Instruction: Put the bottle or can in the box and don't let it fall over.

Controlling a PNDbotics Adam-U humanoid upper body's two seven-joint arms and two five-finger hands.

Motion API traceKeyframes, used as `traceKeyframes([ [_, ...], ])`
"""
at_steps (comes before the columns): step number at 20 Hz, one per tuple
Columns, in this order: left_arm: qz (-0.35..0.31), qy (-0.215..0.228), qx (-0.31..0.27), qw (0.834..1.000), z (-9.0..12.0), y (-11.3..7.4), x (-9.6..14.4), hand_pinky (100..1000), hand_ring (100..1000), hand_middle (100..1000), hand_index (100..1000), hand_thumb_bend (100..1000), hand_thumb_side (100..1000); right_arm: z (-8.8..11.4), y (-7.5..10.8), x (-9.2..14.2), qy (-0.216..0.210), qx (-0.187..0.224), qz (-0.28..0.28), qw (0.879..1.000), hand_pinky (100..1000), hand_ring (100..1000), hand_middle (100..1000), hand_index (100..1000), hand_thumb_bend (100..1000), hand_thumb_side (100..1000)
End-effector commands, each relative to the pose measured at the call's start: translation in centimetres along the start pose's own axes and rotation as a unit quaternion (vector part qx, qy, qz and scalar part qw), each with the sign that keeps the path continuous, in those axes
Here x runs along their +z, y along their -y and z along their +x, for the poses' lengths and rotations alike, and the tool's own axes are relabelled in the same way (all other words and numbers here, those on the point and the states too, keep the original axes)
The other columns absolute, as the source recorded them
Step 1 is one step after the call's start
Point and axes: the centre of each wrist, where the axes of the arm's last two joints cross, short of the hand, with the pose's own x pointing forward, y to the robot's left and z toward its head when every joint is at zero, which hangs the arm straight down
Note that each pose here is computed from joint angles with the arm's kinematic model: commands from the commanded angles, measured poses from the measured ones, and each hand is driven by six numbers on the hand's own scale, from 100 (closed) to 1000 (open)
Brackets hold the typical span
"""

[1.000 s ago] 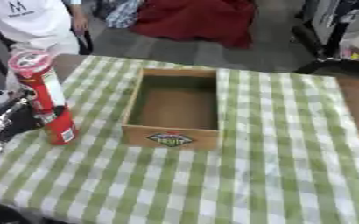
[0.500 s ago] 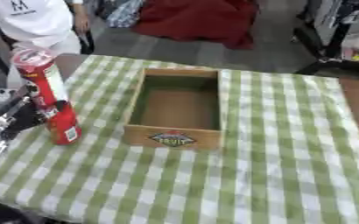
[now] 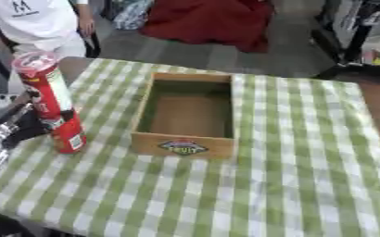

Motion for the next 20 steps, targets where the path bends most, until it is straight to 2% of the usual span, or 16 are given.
traceKeyframes([
  [1, 0.010, 0.010, -0.010, 1.000, 0.97, -0.97, -0.38, 988, 1000, 891, 960, 418, 444, 1.00, 0.39, -0.53, 0.018, 0.004, 0.001, 1.000, 813, 779, 775, 828, 100, 724],
  [8, 0.007, 0.010, -0.008, 1.000, 1.03, -0.65, -0.49, 981, 1000, 883, 948, 420, 429, 0.91, 0.43, -0.47, 0.016, 0.004, 0.000, 1.000, 813, 780, 775, 828, 100, 725],
  [9, 0.005, 0.011, -0.009, 1.000, 1.05, -0.61, -0.51, 988, 1000, 886, 946, 422, 385, 0.90, 0.43, -0.46, 0.016, 0.004, 0.000, 1.000, 814, 780, 775, 829, 100, 726],
  [11, 0.003, 0.012, -0.011, 1.000, 1.11, -0.57, -0.55, 993, 1000, 888, 944, 420, 363, 0.89, 0.43, -0.46, 0.016, 0.004, 0.000, 1.000, 814, 780, 775, 829, 100, 725],
  [16, -0.001, 0.013, -0.012, 1.000, 1.12, -0.43, -0.58, 993, 996, 885, 939, 416, 357, 0.87, 0.46, -0.45, 0.016, 0.004, -0.001, 1.000, 814, 780, 775, 829, 100, 726],
  [20, -0.001, 0.013, -0.013, 1.000, 1.17, -0.34, -0.61, 989, 928, 870, 926, 416, 343, 0.81, 0.48, -0.42, 0.015, 0.004, -0.001, 1.000, 814, 781, 776, 829, 100, 727],
])
